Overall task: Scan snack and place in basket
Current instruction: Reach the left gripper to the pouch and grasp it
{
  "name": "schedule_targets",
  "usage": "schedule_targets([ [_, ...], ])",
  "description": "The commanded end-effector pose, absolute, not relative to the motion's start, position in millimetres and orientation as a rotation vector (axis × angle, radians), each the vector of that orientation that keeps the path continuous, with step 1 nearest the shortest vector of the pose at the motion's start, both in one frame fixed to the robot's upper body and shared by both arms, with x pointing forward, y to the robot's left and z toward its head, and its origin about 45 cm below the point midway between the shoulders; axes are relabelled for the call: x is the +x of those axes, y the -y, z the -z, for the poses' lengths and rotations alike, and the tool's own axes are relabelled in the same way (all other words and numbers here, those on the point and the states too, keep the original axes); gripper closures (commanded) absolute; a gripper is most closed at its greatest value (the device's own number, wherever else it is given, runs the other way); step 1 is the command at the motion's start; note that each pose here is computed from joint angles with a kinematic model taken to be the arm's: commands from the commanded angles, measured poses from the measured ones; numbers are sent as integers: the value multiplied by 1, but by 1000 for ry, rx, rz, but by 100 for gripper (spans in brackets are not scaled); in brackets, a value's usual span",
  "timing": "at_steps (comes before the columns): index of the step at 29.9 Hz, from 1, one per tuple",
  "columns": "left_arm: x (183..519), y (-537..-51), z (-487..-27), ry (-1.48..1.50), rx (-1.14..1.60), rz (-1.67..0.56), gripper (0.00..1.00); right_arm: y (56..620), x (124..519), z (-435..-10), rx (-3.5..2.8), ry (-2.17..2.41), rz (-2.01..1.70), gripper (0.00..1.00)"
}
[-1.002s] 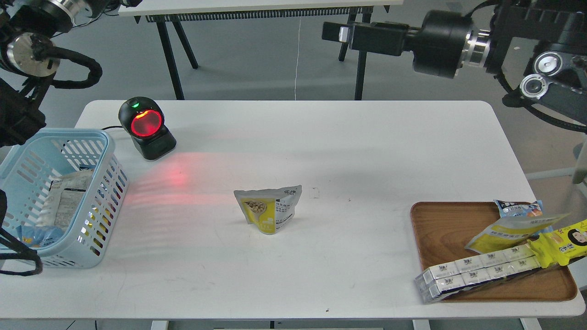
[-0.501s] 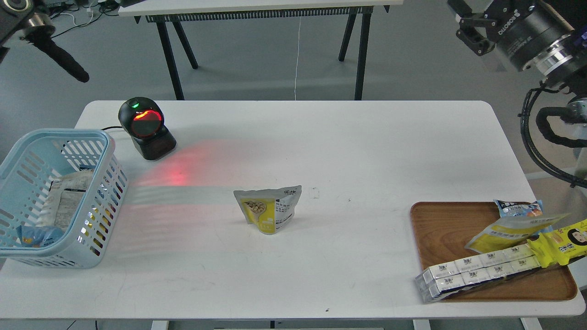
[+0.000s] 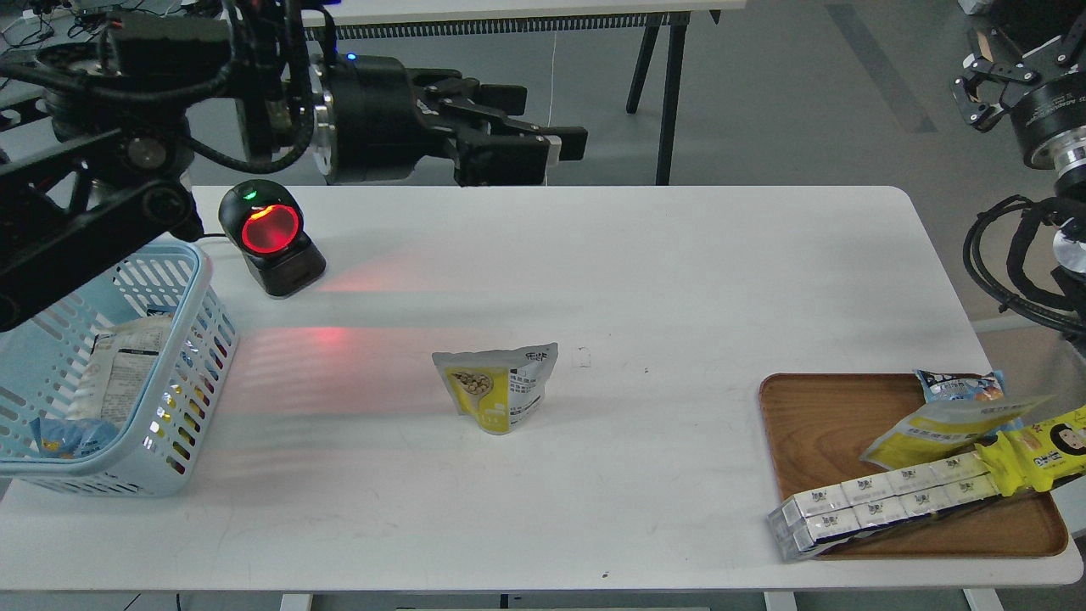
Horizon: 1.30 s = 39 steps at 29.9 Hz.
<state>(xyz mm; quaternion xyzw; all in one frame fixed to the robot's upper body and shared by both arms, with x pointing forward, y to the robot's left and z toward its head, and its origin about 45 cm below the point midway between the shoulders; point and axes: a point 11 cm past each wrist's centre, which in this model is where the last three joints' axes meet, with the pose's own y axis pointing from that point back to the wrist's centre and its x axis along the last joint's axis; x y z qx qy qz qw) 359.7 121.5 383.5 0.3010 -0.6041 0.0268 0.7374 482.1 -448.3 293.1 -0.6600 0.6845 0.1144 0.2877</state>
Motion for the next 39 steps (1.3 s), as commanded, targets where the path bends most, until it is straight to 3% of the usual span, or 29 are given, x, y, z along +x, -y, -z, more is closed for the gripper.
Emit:
schedule_targets([
  [1,345,-112,-353,1426,734,71,6,447,472,-257,-1676,-1847,-399,1],
  [4,326,-109,-326,1484,772,187,6,436,469,-239,-1658,-1837,-452,1],
  [9,326,-119,-298,1602,897,294,9,429,471,-240,-1665,-1813,-463,1],
  [16,310,-133,-254,1518,933,401,16,409,472,-236,-1727,-1761,-496,1],
  [23,324,-150,-234,1443,1000,385,26,409,471,-233,-1724,-1762,-503,1],
  [26,322,-150,-230,1431,993,393,34,410,470,-232,-1723,-1765,-505,1],
  [30,319,-155,-220,1393,989,408,54,411,470,-233,-1721,-1766,-502,1],
  [39,320,-158,-216,1369,988,403,75,417,469,-237,-1710,-1770,-489,1],
])
